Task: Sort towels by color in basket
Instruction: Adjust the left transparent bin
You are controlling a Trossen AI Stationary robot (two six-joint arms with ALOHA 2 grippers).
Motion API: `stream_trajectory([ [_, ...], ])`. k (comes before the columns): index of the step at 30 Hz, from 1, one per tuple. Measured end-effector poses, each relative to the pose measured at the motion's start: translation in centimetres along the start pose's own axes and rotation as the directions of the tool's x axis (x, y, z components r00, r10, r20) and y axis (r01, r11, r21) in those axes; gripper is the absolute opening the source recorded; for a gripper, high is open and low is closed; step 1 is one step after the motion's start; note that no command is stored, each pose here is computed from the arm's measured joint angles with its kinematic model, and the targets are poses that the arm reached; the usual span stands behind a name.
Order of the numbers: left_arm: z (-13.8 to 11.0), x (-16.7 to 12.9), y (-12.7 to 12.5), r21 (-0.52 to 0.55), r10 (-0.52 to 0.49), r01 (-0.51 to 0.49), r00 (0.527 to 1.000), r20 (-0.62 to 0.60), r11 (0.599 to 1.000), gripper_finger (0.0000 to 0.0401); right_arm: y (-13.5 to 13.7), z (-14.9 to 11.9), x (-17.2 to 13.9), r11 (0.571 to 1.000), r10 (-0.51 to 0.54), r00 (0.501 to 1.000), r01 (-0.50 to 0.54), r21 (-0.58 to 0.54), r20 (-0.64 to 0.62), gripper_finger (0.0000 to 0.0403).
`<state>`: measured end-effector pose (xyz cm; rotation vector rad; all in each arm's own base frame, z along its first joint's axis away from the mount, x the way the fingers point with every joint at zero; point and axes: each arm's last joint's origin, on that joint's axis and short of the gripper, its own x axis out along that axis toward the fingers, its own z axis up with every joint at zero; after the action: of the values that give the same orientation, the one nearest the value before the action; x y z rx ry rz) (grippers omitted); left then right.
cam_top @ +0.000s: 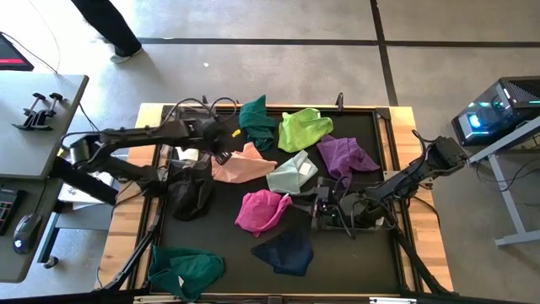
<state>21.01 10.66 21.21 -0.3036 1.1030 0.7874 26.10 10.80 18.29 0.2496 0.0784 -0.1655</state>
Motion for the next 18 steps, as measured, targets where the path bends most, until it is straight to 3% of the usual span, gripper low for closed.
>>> stream_trajectory([
  [5,0.1,0.9,1.6,-0.018,0.229,-0.229,0.973,-0.019,0.973,0.0099,0.0,0.0,0.0,1.000,0.008,1.000,-0.008,-0.001,-0.003,0.0151],
  [8,0.2,0.6,2.4,-0.036,0.271,-0.271,0.963,-0.001,0.962,0.0099,0.0,-0.1,0.0,1.000,0.006,1.000,-0.006,-0.002,-0.008,0.0151],
  [18,-0.4,-3.5,2.0,-0.040,0.137,-0.133,0.981,0.138,0.990,0.0099,-0.1,-0.1,0.0,1.000,0.004,1.000,-0.004,-0.008,-0.008,0.0151],
])
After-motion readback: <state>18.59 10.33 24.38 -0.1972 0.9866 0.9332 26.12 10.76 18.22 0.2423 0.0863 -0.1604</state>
